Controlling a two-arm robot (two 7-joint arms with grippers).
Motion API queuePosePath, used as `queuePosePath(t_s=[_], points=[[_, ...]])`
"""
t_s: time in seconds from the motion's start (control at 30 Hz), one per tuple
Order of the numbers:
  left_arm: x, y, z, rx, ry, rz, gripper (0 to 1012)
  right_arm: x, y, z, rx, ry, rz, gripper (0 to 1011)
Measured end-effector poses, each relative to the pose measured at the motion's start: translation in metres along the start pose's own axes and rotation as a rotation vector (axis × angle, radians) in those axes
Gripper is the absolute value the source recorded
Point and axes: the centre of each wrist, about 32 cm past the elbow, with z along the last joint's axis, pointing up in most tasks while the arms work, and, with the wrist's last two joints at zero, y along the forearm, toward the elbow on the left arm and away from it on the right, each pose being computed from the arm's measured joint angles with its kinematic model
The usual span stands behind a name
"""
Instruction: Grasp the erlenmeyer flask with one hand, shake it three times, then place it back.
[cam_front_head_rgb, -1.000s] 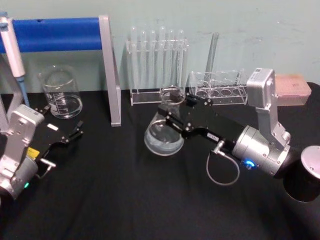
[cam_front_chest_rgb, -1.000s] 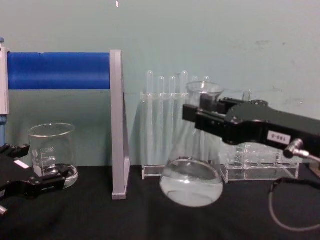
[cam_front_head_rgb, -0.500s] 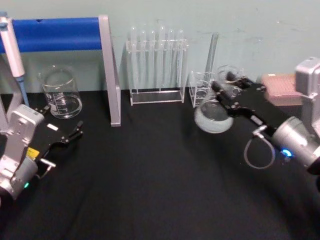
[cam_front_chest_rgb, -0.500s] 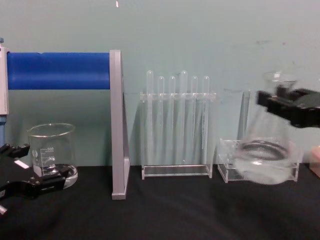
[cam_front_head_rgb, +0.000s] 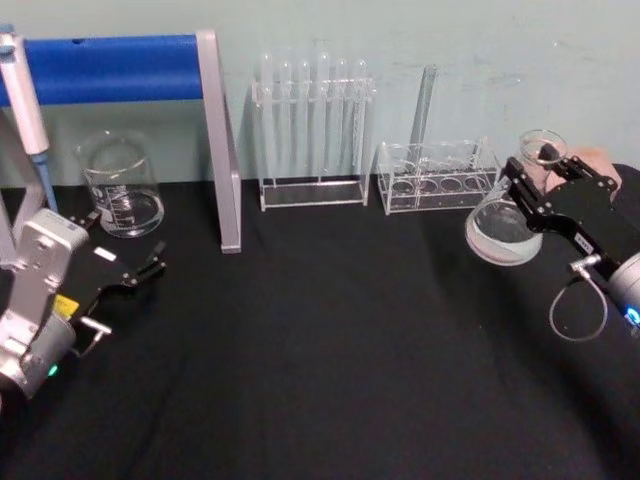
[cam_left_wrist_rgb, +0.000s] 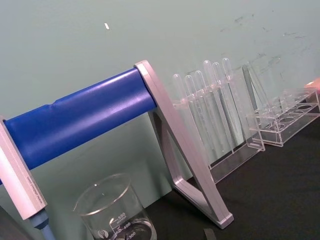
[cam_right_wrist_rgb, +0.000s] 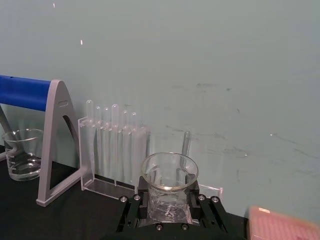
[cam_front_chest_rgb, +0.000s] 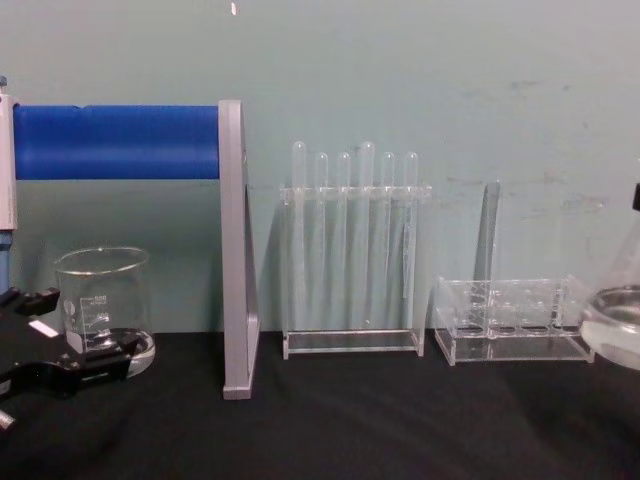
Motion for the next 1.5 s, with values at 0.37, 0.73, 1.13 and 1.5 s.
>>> queuePosePath(t_s=[0.37,0.73,1.13,1.5], points=[[0.0000,0.0000,0.0000,0.000,0.000,0.000,1001,-0.019,0.016,-0.001,0.002,0.013,0.155,456],[0.0000,0.0000,0.0000,0.000,0.000,0.000,1001,-0.055,0.045,-0.005,-0.003,0.045,0.454,456],[0.0000,0.0000,0.0000,0.000,0.000,0.000,1001,-0.071,0.062,-0.007,0.007,0.064,0.567,456],[0.0000,0.0000,0.0000,0.000,0.000,0.000,1001,-0.042,0.052,-0.007,0.016,0.058,0.363,456]])
